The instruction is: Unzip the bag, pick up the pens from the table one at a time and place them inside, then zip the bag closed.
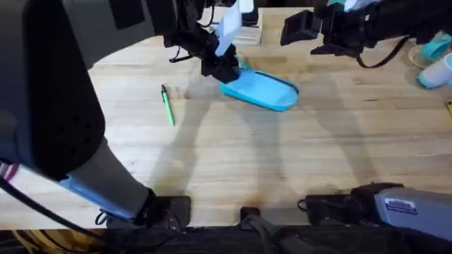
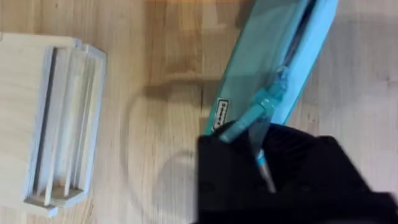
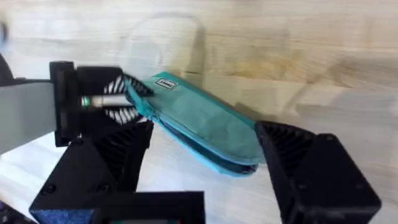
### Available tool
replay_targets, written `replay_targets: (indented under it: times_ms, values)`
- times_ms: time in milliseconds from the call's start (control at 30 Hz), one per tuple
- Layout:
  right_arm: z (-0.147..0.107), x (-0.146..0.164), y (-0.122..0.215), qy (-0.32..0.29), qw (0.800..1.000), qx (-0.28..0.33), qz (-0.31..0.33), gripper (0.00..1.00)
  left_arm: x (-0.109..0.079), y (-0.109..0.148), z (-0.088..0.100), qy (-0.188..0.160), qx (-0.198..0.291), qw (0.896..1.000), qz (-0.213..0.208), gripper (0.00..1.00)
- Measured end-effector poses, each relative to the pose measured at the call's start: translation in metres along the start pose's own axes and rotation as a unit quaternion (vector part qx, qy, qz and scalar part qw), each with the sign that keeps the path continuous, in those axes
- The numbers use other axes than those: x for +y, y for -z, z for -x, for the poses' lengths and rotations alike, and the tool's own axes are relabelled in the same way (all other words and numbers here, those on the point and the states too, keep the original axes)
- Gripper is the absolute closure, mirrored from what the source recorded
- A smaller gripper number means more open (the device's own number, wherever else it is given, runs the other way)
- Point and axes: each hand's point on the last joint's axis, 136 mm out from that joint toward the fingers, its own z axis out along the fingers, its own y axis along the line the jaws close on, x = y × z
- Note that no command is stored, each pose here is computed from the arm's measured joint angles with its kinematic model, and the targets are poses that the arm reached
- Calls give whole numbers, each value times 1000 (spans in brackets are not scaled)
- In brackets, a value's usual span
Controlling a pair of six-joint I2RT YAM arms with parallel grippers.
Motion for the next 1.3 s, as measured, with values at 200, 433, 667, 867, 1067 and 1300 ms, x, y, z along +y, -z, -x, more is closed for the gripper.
replay_targets:
  times_ms: [200,433,667,867,1067,1300]
  values:
    - [0,-1,0,1,1000,0,-2,4,-2,-1,2,0,-1,1000,-3,22]
    - [0,-1,0,1,1000,0,-2,5,-2,-2,2,-1,0,1000,-3,7]
    - [-2,-1,0,0,1000,3,-3,4,-5,3,-5,9,19,1000,-4,9]
    - [-13,8,23,51,997,50,-10,4,-14,97,17,9,15,997,73,7]
    - [-4,36,48,130,990,49,5,4,-36,159,16,38,19,992,118,8]
    - [-34,58,14,347,922,170,-8,4,-47,172,4,71,29,990,117,7]
